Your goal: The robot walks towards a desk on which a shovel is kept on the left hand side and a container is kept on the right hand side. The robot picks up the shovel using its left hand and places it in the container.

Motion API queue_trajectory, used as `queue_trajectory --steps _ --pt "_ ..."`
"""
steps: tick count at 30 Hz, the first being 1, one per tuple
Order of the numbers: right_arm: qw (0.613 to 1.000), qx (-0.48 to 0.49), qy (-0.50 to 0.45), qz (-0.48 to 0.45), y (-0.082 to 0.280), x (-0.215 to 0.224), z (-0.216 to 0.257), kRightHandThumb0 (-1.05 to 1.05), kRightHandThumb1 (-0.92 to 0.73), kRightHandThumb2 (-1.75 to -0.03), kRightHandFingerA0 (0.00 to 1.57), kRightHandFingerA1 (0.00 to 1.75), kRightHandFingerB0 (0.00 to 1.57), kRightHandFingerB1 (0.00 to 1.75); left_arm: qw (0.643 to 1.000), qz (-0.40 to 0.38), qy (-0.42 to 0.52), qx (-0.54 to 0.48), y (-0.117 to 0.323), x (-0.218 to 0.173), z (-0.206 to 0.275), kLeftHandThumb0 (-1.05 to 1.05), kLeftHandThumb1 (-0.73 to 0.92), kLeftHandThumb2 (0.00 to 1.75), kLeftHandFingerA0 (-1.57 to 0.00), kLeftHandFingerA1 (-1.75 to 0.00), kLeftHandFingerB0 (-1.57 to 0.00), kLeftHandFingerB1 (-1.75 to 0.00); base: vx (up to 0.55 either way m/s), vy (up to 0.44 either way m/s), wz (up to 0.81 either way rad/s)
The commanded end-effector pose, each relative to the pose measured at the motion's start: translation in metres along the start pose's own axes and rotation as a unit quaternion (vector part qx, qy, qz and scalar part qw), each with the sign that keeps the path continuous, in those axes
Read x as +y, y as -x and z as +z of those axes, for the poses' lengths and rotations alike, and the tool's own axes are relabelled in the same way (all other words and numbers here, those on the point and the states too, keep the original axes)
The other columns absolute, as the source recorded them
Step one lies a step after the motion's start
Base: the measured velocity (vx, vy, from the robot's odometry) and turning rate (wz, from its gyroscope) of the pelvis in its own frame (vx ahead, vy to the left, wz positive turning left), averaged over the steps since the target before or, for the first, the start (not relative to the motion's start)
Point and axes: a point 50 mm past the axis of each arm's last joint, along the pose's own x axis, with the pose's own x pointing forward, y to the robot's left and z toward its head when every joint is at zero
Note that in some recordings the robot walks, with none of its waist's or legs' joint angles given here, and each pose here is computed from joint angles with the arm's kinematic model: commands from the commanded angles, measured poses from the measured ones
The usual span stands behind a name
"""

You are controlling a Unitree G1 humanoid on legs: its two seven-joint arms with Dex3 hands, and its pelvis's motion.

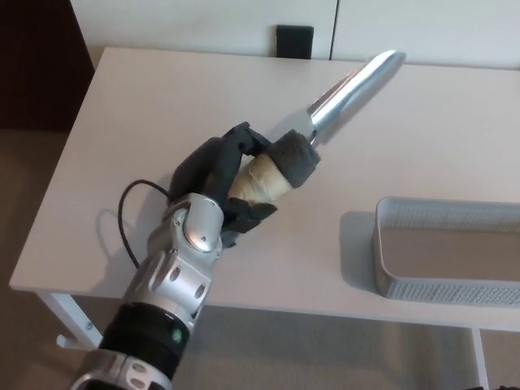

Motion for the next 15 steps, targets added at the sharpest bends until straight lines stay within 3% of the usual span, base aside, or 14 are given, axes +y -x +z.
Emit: queue_trajectory --steps 1,2,5,8,9,10,11,12,13,14,15 --pt "0.999 0.0 0.05 0.018 0.002 -0.006 0.001 -0.57 -0.55 -0.61 0.72 0.47 0.55 0.41 0.933 0.018 0.353 0.06 0.012 -0.004 -0.009 -0.16 0.92 0.67 -0.72 -1.75 -0.48 -0.86 0.0 0.0 0.0" --pt "0.999 0.001 0.049 0.018 0.002 -0.006 0.001 -0.54 -0.6 -0.59 0.74 0.44 0.58 0.4 0.957 0.015 0.288 0.021 0.013 -0.004 -0.004 -0.07 0.86 0.74 -0.75 -1.75 -0.62 -1.26 0.0 0.0 0.0" --pt "0.998 -0.001 0.054 0.017 0.003 -0.005 0.002 -0.55 -0.61 -0.59 0.73 0.44 0.58 0.4 0.988 0.014 0.135 -0.07 0.019 -0.004 0.008 -0.08 0.69 0.91 -0.9 -1.69 -0.81 -1.26 0.0 0.0 0.0" --pt "0.998 -0.003 0.056 0.014 0.002 -0.006 0.002 -0.54 -0.61 -0.59 0.73 0.44 0.58 0.4 0.989 0.016 0.06 -0.131 0.025 -0.004 0.021 -0.17 0.69 0.92 -0.98 -1.67 -0.85 -1.24 0.0 0.0 0.0" --pt "0.999 -0.002 0.051 0.013 0.003 -0.006 0.002 -0.55 -0.6 -0.59 0.74 0.45 0.58 0.4 0.988 0.02 0.03 -0.149 0.027 -0.004 0.024 -0.22 0.67 0.87 -1.0 -1.7 -0.84 -1.09 0.0 0.0 0.0" --pt "0.999 -0.003 0.048 0.011 0.003 -0.006 0.001 -0.54 -0.6 -0.59 0.74 0.45 0.58 0.4 0.986 0.022 0.01 -0.162 0.028 -0.004 0.027 -0.22 0.64 0.94 -1.02 -1.72 -0.85 -1.16 0.0 0.0 0.0" --pt "0.999 -0.005 0.045 0.01 0.002 -0.005 0.0 -0.55 -0.6 -0.59 0.74 0.45 0.58 0.39 0.985 0.019 -0.007 -0.173 0.03 -0.004 0.03 -0.25 0.57 1.12 -1.27 -1.38 -0.94 -1.12 0.0 0.0 0.0" --pt "0.999 -0.004 0.045 0.009 0.002 -0.005 0.0 -0.55 -0.6 -0.59 0.74 0.45 0.58 0.39 0.984 0.015 -0.012 -0.177 0.03 -0.004 0.031 -0.25 0.57 1.12 -1.27 -1.38 -0.94 -1.12 0.0 0.0 0.0" --pt "0.999 -0.004 0.043 0.006 0.002 -0.005 -0.001 -0.55 -0.6 -0.59 0.74 0.44 0.58 0.39 0.983 0.012 -0.014 -0.181 0.031 -0.003 0.035 -0.17 0.57 1.05 -1.03 -1.71 -0.89 -1.32 0.0 0.0 0.0" --pt "0.999 -0.007 0.042 0.0 0.002 -0.004 -0.001 -0.55 -0.6 -0.59 0.76 0.45 0.57 0.39 0.98 0.011 -0.047 -0.192 0.031 0.0 0.04 -0.25 0.59 0.99 -1.05 -1.65 -0.91 -1.29 0.0 0.0 0.0" --pt "0.999 -0.01 0.04 -0.006 0.003 -0.004 -0.001 -0.54 -0.6 -0.59 0.77 0.45 0.57 0.39 0.975 0.015 -0.077 -0.207 0.032 0.002 0.045 -0.35 0.53 1.06 -1.29 -1.35 -1.02 -1.15 0.0 0.0 0.0"
